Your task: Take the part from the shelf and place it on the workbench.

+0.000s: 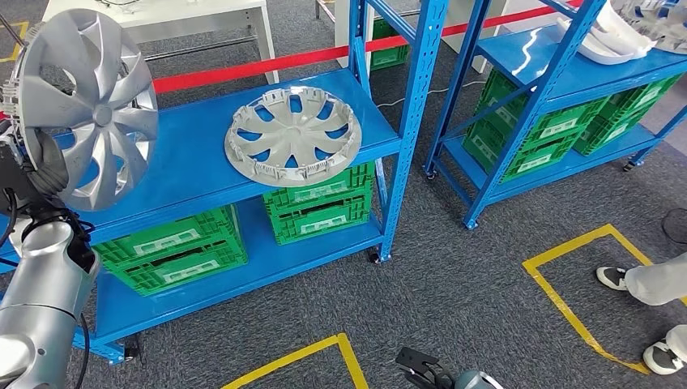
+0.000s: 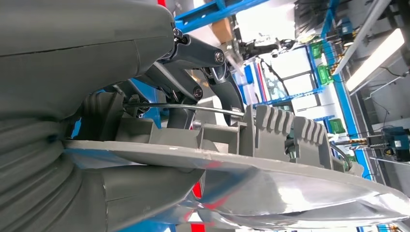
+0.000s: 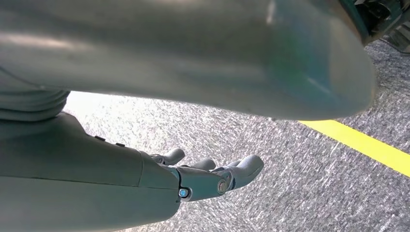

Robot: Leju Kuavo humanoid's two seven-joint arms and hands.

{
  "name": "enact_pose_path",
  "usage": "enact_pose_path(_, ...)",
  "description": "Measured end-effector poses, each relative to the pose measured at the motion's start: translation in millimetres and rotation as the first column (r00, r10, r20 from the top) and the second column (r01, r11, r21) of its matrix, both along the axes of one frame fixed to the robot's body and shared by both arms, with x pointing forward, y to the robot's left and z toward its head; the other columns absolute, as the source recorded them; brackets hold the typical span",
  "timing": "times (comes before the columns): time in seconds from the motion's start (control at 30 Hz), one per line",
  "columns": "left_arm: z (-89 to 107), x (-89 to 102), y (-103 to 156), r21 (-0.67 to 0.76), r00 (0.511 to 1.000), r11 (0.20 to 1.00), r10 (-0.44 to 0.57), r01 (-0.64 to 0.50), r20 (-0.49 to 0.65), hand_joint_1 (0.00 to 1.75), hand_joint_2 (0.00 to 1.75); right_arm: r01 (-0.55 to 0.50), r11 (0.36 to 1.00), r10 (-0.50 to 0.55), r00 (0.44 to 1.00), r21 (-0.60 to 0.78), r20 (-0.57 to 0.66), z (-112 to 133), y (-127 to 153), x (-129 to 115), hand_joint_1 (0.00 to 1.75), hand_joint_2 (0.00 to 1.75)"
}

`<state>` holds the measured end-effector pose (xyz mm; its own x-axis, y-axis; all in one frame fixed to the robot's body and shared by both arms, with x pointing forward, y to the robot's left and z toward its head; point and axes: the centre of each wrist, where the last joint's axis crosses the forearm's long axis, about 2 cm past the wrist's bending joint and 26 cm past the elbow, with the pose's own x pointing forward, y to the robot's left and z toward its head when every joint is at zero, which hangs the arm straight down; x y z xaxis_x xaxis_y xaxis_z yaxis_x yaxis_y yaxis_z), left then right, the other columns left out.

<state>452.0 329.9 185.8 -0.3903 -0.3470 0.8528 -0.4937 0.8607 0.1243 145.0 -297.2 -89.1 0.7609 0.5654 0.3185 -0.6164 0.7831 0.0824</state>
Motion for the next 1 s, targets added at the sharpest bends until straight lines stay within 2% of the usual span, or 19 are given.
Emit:
enact_pose_path(0.37, 6.5, 1.5, 5.2, -0.039, 0.999, 0.999, -0.013, 0.014, 0.032, 1.75, 1.75, 0.010, 1.000, -0.010, 1.000, 0.005, 0.003, -0.2, -1.0, -0.8, 0.00, 0.00)
enact_pose_path(0.7, -5.9, -6.3, 11.7, -0.039, 1.000, 0.999, -0.002, 0.003, 0.013, 1.75, 1.75, 0.008, 1.000, -0.008, 1.000, 0.003, 0.001, -0.3, -1.0, -0.9, 0.00, 0.00)
enact_pose_path(1.0, -6.2, -7.3, 13.6, -0.031, 1.000, 1.000, 0.000, 0.001, 0.016, 1.75, 1.75, 0.008, 1.000, -0.008, 1.000, 0.000, -0.001, -0.2, -1.9, -0.8, 0.00, 0.00)
